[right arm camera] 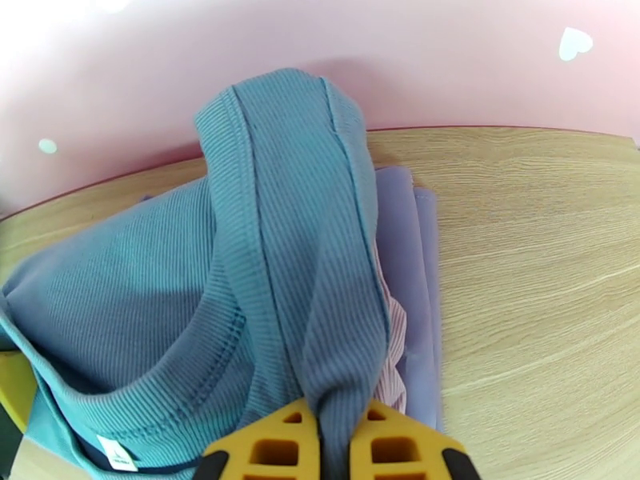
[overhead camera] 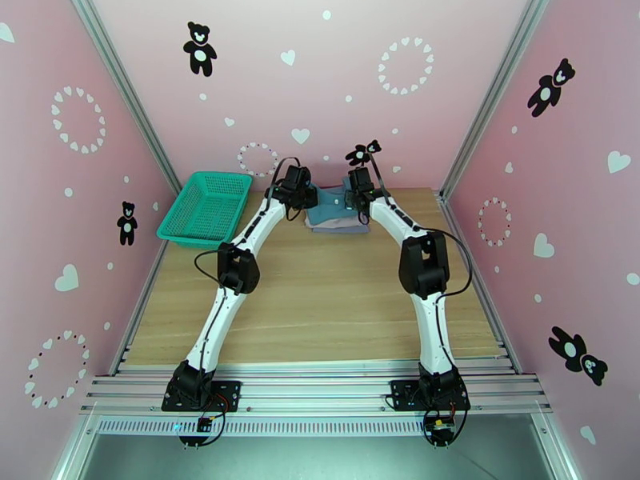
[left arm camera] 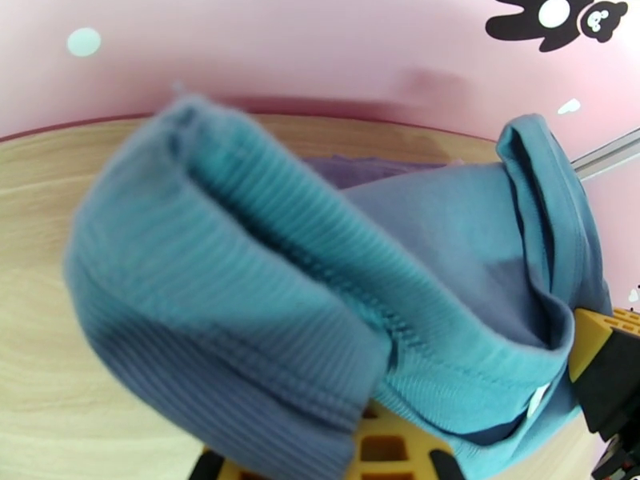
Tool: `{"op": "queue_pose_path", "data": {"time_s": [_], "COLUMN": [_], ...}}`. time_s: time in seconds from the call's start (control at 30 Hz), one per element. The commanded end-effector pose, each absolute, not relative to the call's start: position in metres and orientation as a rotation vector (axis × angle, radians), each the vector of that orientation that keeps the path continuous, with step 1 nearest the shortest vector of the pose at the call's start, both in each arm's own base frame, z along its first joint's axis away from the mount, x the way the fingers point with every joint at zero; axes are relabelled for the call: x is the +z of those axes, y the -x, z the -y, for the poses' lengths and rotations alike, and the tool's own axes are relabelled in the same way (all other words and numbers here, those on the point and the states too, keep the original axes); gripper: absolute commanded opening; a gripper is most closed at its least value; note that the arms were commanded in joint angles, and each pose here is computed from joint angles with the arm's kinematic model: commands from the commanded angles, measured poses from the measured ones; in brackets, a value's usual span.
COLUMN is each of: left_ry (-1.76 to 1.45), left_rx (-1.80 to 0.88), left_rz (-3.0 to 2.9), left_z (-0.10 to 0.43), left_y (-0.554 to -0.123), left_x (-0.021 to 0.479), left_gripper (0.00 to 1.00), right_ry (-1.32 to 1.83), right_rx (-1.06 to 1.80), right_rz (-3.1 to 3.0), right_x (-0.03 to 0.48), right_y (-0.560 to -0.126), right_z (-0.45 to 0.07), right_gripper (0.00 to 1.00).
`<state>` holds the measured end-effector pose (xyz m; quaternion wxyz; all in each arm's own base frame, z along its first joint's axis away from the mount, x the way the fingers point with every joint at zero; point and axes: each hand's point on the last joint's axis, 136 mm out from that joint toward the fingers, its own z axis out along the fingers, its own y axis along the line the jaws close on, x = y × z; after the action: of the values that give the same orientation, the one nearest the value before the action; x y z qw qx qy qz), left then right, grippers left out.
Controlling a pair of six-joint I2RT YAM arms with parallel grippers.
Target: Fold and stack the mixed laundry pile
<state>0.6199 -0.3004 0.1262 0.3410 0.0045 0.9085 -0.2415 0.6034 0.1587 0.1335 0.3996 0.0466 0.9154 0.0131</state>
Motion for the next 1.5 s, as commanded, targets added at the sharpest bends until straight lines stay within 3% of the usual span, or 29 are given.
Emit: {"op": "queue_pose_path", "data": {"time_s": [0.0,0.13,0.2,0.3,0.37,0.53,0.67,0.8,0.9,0.97,1.03,1.13,1.2,1.23,1.47], "left_ry": [0.016,0.013,0.014,0.022,0.023,0.019,0.002,-0.019,-0.028,-0.051,-0.083,-0.11,-0.11,-0.106,-0.043], "left_rx": [-0.646,-0.646,-0.638,-0.624,-0.623,-0.635,-0.635,-0.594,-0.568,-0.579,-0.623,-0.733,-0.801,-0.828,-0.868], "left_rz": [-2.325,-2.332,-2.328,-2.321,-2.311,-2.27,-2.232,-2.223,-2.243,-2.264,-2.287,-2.318,-2.336,-2.343,-2.367], "left_z": [0.289,0.29,0.288,0.286,0.285,0.285,0.282,0.272,0.264,0.266,0.276,0.298,0.313,0.319,0.333], "left_y": [-0.638,-0.638,-0.64,-0.642,-0.643,-0.645,-0.639,-0.623,-0.607,-0.597,-0.589,-0.587,-0.591,-0.593,-0.611], "left_x": [0.118,0.11,0.11,0.111,0.115,0.137,0.173,0.214,0.233,0.236,0.231,0.211,0.191,0.181,0.119], "left_gripper": [0.05,0.27,0.46,0.83,0.99,0.99,0.99,0.99,0.99,0.98,0.9,0.44,0.27,0.25,0.26], "right_ry": [-0.194,-0.23,-0.248,-0.268,-0.272,-0.269,-0.246,-0.188,-0.122,-0.072,-0.032,-0.025,-0.054,-0.072,-0.206], "right_rx": [-0.016,-0.024,-0.029,-0.054,-0.058,-0.047,-0.018,0.032,0.135,0.256,0.389,0.597,0.717,0.755,0.909], "right_rz": [-2.335,-2.357,-2.367,-2.381,-2.384,-2.373,-2.32,-2.247,-2.222,-2.222,-2.238,-2.285,-2.323,-2.338,-2.402], "right_x": [0.106,0.092,0.088,0.084,0.083,0.093,0.13,0.185,0.21,0.215,0.209,0.187,0.167,0.159,0.091], "right_y": [-0.609,-0.607,-0.606,-0.605,-0.606,-0.608,-0.61,-0.606,-0.597,-0.591,-0.588,-0.589,-0.595,-0.598,-0.619], "right_z": [-0.147,-0.145,-0.144,-0.14,-0.139,-0.136,-0.132,-0.133,-0.145,-0.161,-0.179,-0.201,-0.21,-0.213,-0.209], "right_gripper": [0.0,0.0,0.0,0.0,0.11,0.45,0.71,0.85,0.88,0.87,0.77,0.35,0.12,0.01,0.0]}}
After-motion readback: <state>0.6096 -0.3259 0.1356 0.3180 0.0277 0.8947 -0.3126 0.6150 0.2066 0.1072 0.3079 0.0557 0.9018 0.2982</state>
